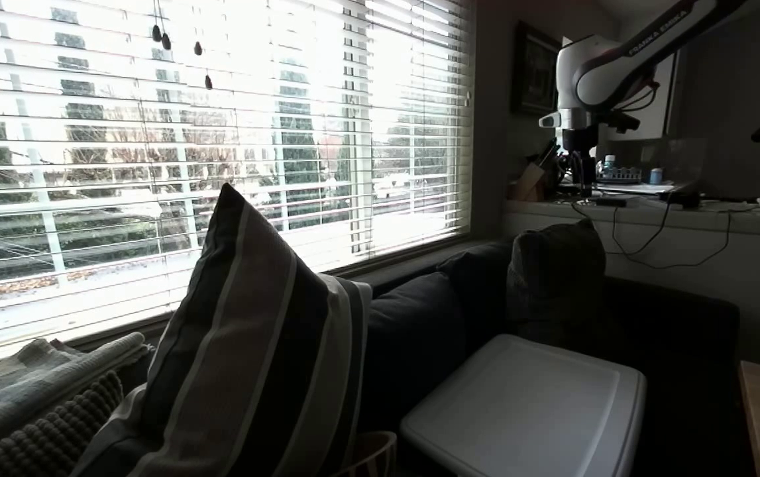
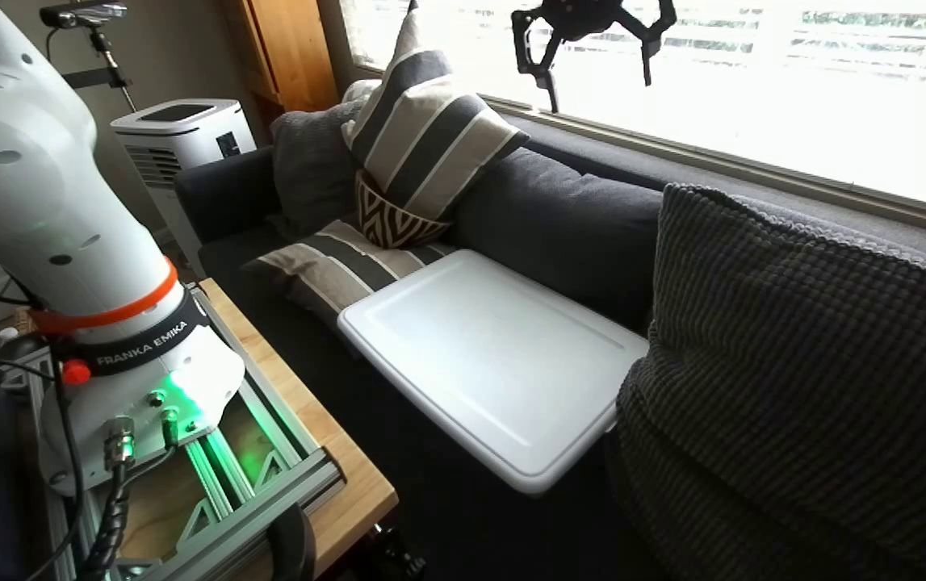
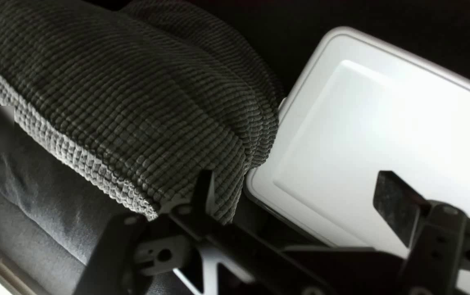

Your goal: Pick up the grey pillow on the right and put it on the white lid

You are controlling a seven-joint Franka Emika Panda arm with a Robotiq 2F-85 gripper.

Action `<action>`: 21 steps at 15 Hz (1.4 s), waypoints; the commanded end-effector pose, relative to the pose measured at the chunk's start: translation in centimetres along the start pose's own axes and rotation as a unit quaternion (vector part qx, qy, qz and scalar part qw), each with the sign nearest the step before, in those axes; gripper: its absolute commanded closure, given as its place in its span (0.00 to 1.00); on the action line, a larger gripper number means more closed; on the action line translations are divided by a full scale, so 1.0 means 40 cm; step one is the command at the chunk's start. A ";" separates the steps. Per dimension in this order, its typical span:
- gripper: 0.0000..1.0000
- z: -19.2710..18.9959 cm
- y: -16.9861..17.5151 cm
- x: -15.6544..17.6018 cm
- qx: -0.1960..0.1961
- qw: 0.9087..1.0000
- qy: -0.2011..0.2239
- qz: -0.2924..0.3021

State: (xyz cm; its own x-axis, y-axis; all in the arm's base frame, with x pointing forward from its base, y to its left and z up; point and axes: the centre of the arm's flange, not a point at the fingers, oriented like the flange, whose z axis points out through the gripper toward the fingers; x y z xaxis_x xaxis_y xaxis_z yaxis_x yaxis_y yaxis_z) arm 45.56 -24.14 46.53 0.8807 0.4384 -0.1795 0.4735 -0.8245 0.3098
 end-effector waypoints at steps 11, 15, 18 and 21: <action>0.00 0.296 0.125 0.193 -0.056 0.968 -0.083 -0.228; 0.00 0.297 0.139 0.200 -0.060 0.966 -0.086 -0.235; 0.00 0.294 0.141 0.200 -0.061 0.966 -0.085 -0.236; 0.00 0.294 0.142 0.245 -0.092 0.954 -0.062 -0.278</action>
State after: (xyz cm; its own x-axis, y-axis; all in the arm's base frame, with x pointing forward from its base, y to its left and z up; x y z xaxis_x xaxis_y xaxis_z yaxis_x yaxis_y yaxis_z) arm 55.49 -29.17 36.00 0.5526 0.6892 -0.4686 0.8325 -0.4827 0.2718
